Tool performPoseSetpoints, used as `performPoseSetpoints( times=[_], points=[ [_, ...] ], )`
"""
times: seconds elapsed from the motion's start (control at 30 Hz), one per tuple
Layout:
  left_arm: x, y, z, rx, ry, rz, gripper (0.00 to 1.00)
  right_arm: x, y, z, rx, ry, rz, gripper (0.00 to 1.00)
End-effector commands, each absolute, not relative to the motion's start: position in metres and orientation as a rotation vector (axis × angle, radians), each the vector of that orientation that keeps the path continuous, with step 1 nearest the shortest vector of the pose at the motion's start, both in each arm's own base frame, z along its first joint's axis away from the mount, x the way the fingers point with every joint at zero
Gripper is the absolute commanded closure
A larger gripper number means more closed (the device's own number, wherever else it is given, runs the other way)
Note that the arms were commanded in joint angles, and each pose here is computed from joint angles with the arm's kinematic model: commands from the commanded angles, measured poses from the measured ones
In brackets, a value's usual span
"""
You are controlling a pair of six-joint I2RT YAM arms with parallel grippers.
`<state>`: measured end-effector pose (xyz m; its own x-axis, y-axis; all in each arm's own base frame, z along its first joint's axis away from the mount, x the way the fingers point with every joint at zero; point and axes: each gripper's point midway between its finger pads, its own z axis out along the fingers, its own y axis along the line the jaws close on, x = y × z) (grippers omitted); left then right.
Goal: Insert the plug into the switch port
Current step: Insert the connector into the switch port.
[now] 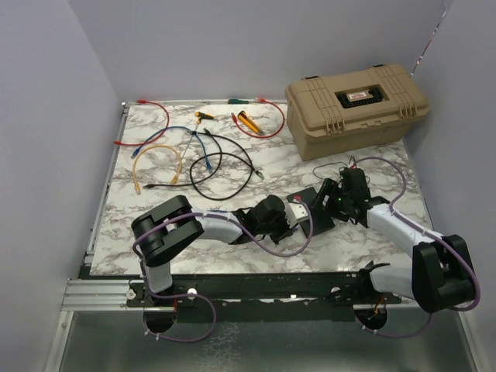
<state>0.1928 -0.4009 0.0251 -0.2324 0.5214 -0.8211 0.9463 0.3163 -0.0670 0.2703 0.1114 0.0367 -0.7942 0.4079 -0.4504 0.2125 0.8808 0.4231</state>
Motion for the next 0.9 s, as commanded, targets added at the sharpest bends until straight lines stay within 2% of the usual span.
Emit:
performPoseSetpoints(
  times=[0.0,0.23,0.4,0.87],
  points=[
    [0.171,-0.4,0.027,1.297,1.907,-0.808,1.0,0.249,0.096,0.033,0.494,2.54,0.385,0.22],
    [0.166,-0.405,0.03,1.264,1.92,-0.83,1.0,0.228,0.104,0.022,0.477,2.594,0.466,0.22],
    [0.164,-0.409,0.025,1.26,1.936,-0.829,1.0,0.224,0.116,0.021,0.48,2.577,0.578,0.27],
    [0.169,-0.407,0.022,1.213,1.963,-0.775,1.0,0.221,0.121,0.022,0.454,2.567,0.62,0.29]
  ],
)
